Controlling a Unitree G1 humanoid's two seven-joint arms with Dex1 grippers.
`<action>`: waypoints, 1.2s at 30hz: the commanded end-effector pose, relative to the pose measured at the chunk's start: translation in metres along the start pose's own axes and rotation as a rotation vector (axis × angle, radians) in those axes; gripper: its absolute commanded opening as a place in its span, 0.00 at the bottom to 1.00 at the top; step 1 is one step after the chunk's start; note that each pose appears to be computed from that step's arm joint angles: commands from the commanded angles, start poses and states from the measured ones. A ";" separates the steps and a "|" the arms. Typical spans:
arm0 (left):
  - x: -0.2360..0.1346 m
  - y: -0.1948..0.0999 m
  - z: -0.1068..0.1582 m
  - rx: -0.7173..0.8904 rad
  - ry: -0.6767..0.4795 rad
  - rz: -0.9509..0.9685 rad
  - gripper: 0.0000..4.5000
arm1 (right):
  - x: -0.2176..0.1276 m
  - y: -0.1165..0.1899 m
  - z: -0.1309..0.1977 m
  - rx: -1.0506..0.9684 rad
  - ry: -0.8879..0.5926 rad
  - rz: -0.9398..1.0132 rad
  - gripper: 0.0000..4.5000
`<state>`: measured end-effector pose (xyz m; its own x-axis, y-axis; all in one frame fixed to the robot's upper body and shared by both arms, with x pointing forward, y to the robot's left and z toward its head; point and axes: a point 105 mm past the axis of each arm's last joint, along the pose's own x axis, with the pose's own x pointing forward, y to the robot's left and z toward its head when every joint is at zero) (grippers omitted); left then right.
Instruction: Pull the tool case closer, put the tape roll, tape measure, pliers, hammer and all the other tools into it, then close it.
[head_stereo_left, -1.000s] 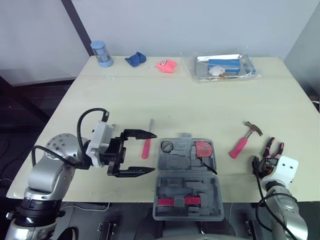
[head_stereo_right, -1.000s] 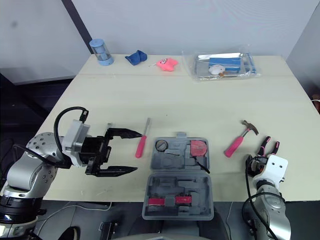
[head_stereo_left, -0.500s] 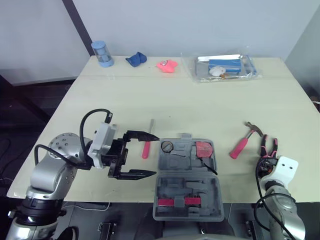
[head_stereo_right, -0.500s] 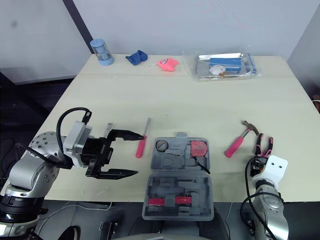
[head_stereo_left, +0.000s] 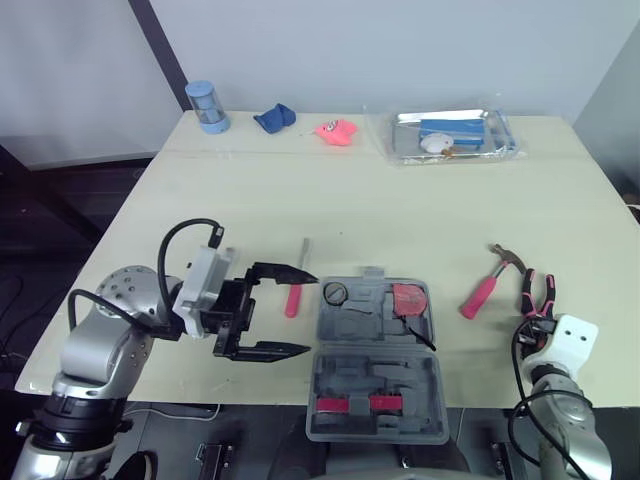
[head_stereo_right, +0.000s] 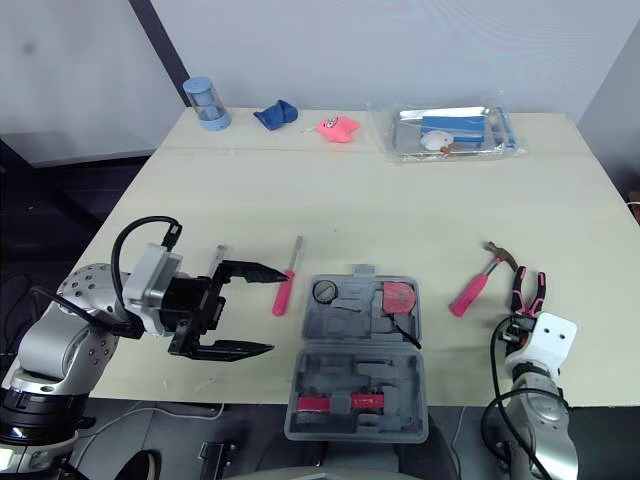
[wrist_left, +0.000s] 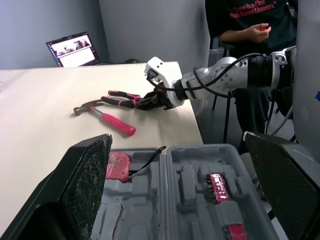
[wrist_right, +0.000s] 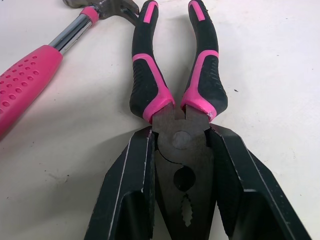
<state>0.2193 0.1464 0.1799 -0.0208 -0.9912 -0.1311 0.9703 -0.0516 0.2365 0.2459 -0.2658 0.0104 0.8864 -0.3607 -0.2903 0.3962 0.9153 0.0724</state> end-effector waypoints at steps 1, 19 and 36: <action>-0.001 0.002 0.010 0.036 -0.022 0.004 1.00 | -0.004 -0.023 -0.001 -0.002 0.006 -0.070 0.22; -0.002 0.003 0.012 0.054 -0.026 -0.043 1.00 | -0.021 -0.014 0.077 -0.261 -0.153 0.370 0.22; -0.033 0.006 0.001 0.054 0.058 0.009 1.00 | -0.070 0.119 0.098 -0.805 0.060 1.337 0.22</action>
<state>0.2291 0.1723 0.1833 0.0090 -0.9869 -0.1610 0.9640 -0.0342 0.2638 0.2586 -0.1612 0.1283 0.5240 0.7259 -0.4455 -0.8474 0.4968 -0.1872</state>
